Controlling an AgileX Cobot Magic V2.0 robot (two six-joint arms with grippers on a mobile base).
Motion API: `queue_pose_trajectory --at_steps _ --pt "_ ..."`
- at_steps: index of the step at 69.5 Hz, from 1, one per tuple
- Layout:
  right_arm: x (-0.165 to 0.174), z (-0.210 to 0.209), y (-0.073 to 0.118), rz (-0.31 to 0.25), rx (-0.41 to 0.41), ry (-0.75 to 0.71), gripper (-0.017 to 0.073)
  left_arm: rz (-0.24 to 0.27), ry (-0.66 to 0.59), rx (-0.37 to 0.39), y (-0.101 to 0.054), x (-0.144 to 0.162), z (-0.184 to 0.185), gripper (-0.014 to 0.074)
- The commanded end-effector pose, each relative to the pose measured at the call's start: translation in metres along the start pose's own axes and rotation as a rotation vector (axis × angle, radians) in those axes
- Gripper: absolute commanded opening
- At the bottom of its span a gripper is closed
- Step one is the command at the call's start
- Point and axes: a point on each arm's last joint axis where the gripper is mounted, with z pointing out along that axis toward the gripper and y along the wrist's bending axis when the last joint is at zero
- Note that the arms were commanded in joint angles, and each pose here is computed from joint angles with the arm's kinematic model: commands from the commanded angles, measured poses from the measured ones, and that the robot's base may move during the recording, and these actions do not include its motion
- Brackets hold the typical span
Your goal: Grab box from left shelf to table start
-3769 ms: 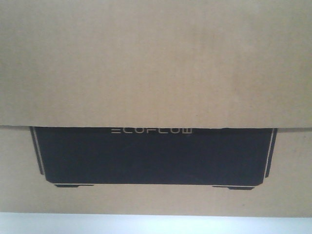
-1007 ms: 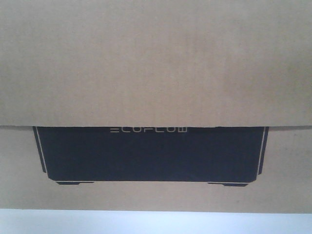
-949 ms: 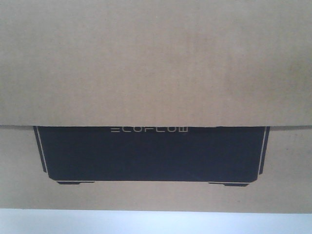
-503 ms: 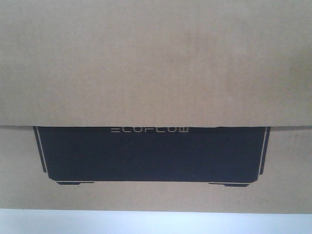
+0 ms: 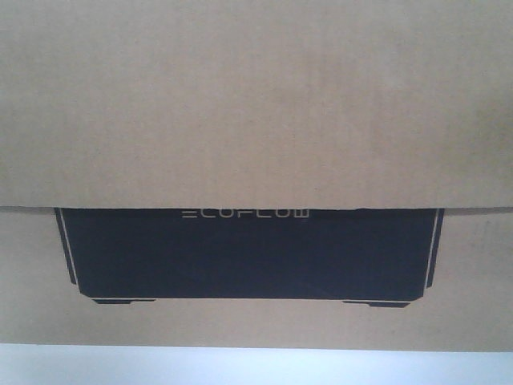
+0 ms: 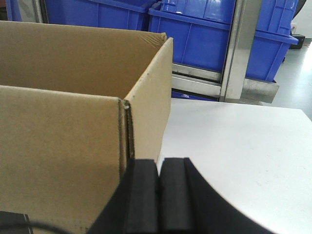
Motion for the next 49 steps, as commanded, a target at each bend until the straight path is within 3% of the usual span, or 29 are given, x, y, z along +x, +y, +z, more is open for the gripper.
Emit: queue_pose_trajectory --at_steps 1,4,9,11,28,46,49 --pt "-0.017 -0.002 0.000 -0.007 0.005 -0.110 0.0058 -0.015 -0.123 0.030 -0.002 -0.015 -0.004 -0.0094" --pt "-0.017 -0.002 0.000 -0.007 0.005 -0.110 0.0058 -0.053 -0.110 0.043 -0.003 -0.011 -0.002 -0.0094" --pt "-0.017 -0.002 0.000 -0.007 0.005 -0.110 0.0058 -0.189 -0.072 0.085 -0.007 -0.001 0.001 -0.0094" --pt "-0.017 -0.002 0.000 -0.007 0.005 -0.110 0.0058 -0.201 -0.057 0.086 -0.007 0.003 0.002 -0.0094" --pt "-0.017 -0.002 0.000 -0.007 0.005 -0.110 0.0058 -0.188 0.032 -0.046 -0.002 0.049 0.015 -0.0094" --pt "-0.017 -0.002 0.000 -0.007 0.005 -0.110 0.0058 -0.168 -0.048 -0.144 0.006 0.093 0.023 -0.0094" --pt "-0.017 -0.002 0.000 -0.007 0.005 -0.110 0.0058 -0.170 -0.013 -0.154 0.006 0.094 0.023 -0.0094"
